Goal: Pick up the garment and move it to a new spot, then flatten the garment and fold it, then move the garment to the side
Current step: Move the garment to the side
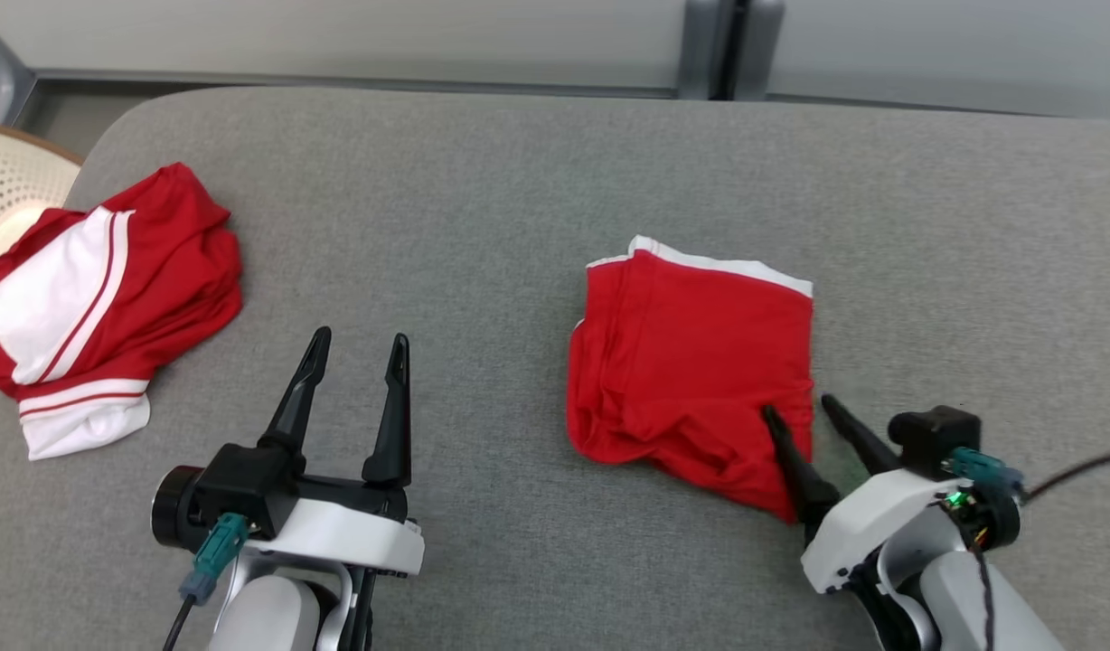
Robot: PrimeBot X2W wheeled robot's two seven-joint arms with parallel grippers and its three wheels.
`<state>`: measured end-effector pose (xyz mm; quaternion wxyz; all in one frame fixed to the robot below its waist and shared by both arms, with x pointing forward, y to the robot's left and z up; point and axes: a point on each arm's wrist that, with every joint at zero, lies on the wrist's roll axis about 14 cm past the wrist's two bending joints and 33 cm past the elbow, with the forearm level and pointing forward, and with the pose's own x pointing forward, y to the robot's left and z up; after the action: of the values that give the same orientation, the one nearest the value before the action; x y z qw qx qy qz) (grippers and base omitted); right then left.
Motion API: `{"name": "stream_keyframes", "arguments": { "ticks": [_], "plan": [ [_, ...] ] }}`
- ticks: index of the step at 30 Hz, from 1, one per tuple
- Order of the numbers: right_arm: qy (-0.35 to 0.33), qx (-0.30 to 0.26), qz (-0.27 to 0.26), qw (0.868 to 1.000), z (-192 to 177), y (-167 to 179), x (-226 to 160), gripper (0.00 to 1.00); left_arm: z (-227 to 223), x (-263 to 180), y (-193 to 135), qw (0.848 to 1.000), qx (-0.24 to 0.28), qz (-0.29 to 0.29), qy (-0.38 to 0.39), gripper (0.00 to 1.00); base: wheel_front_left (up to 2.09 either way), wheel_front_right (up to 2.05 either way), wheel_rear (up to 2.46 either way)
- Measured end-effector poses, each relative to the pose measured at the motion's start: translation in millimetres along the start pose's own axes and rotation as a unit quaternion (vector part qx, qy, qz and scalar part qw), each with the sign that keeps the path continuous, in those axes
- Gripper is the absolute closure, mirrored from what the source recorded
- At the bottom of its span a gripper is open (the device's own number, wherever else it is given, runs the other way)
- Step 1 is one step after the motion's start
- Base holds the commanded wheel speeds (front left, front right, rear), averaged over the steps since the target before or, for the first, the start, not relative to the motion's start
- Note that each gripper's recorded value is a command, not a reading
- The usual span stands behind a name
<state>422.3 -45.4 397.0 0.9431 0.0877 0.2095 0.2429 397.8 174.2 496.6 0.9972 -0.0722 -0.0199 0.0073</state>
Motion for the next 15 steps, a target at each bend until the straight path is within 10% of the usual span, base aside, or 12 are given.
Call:
{"name": "stream_keyframes", "arguments": {
  "ticks": [7, 8, 11, 15],
  "plan": [
    [0.071, 0.022, 0.021, 0.997, -39.8, 14.6, 17.3, 0.04, -9.4, 4.5, 8.5, 1.000, 0.002, 0.011, 0.011, 0.00, 0.00, 0.00, 0.00],
    [0.072, 0.022, 0.022, 0.997, -40.6, 15.0, 17.4, 0.42, -8.7, 5.6, 8.5, 1.000, 0.003, 0.010, 0.009, 0.00, 0.00, 0.00, 0.00],
    [0.071, 0.022, 0.024, 0.997, -40.6, 15.4, 17.8, 0.96, -8.6, 7.4, 7.8, 1.000, 0.002, 0.009, 0.009, 0.00, 0.00, 0.00, 0.00],
    [0.065, 0.018, 0.030, 0.997, -39.2, 16.1, 17.4, 1.00, -7.2, 8.8, 6.3, 1.000, 0.002, 0.006, 0.006, 0.00, 0.00, 0.00, 0.00]
  ]
}}
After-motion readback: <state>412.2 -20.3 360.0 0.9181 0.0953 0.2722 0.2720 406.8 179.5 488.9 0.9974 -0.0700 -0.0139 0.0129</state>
